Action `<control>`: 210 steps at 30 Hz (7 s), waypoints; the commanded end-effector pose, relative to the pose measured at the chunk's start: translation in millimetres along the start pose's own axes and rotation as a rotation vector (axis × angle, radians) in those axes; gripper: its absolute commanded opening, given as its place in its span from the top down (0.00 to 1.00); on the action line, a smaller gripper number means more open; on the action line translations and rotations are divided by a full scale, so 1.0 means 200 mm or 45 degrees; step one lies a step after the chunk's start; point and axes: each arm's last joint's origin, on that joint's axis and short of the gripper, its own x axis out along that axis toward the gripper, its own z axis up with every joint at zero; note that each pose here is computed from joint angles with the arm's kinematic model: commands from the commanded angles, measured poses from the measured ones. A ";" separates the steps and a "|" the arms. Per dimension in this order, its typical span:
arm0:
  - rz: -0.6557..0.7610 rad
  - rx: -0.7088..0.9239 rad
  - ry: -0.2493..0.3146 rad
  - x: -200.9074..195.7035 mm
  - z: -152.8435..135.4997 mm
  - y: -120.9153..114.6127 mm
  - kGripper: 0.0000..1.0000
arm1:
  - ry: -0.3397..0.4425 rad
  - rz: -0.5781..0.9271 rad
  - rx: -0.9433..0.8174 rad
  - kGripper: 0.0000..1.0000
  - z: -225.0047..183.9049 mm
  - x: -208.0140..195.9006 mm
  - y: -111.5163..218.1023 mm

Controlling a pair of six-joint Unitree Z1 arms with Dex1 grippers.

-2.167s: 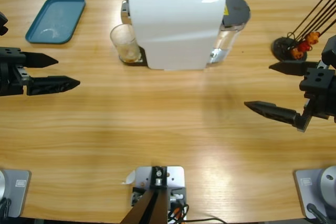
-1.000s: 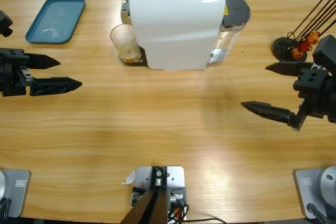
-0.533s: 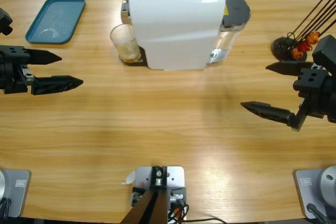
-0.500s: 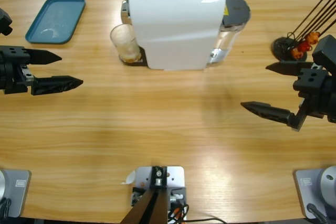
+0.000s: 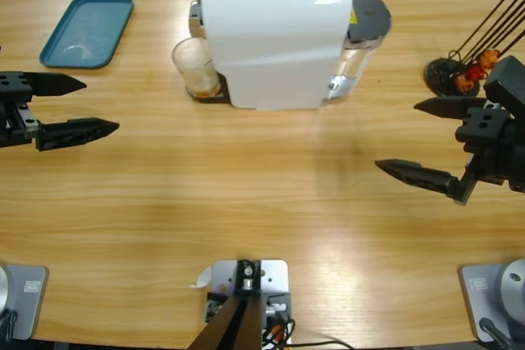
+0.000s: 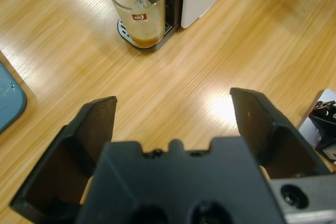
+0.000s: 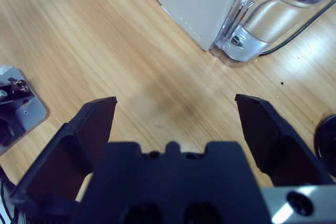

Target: Pour coffee

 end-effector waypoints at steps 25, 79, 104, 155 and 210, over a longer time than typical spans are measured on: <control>0.057 0.037 -0.028 -0.04 -0.07 -0.01 0.04 | 0.058 -0.009 0.004 0.00 -0.04 0.04 0.01; 0.065 0.076 -0.117 0.87 0.08 0.20 0.00 | 0.083 -0.004 0.002 0.00 -0.03 0.07 0.01; -0.024 0.063 -0.107 0.99 0.10 0.25 0.71 | 0.094 -0.001 0.002 0.00 -0.03 0.08 0.01; 0.766 -0.689 -0.122 0.68 -0.28 1.17 0.40 | 0.092 -0.006 0.003 0.00 -0.02 0.08 0.01; -0.088 -0.093 0.077 0.15 -0.13 -0.05 0.11 | 0.098 -0.009 0.011 0.02 -0.02 0.07 0.01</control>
